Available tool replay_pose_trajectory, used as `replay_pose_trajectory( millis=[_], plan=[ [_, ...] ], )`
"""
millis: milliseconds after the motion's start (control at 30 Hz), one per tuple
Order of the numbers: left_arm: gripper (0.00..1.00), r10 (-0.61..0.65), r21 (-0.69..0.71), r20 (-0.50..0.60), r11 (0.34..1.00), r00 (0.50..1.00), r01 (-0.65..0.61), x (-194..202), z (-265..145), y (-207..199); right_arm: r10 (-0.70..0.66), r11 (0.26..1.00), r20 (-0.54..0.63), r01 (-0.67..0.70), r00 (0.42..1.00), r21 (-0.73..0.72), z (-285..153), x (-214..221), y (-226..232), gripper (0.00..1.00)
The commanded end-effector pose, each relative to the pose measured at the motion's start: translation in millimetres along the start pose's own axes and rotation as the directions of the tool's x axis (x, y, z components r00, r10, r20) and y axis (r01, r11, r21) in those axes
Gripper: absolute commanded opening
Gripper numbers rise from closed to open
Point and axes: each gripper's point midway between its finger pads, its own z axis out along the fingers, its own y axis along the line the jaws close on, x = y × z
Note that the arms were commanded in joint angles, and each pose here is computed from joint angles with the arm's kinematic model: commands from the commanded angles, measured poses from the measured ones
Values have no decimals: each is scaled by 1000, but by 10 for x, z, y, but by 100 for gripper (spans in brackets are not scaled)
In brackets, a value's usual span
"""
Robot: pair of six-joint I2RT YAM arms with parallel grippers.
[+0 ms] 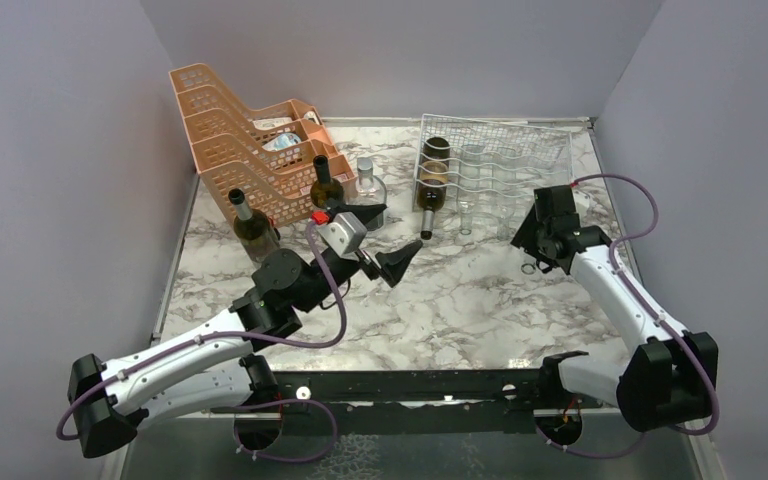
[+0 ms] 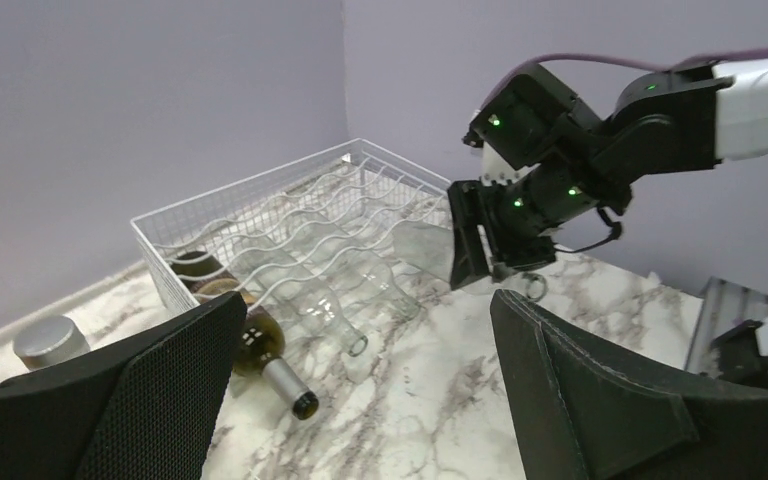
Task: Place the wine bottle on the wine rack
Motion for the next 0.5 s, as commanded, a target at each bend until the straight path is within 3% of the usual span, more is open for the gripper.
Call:
replay_pose_trajectory(
  millis=[0,167,467],
  plan=[
    [98,-191,-11,-60,982,980,191,14,-118,-70,81,992,131,-67,988,-106,168,-354,246,1],
    [98,-195,-70,-118,980,974,188,130,-193,12,35,987,245,6,969,-162,300,-496,320,1],
    [98,-182,-38,-140,983,973,179,121,-215,-37,-36,980,332,98,942,-171,426,-773,349,1]
  ],
)
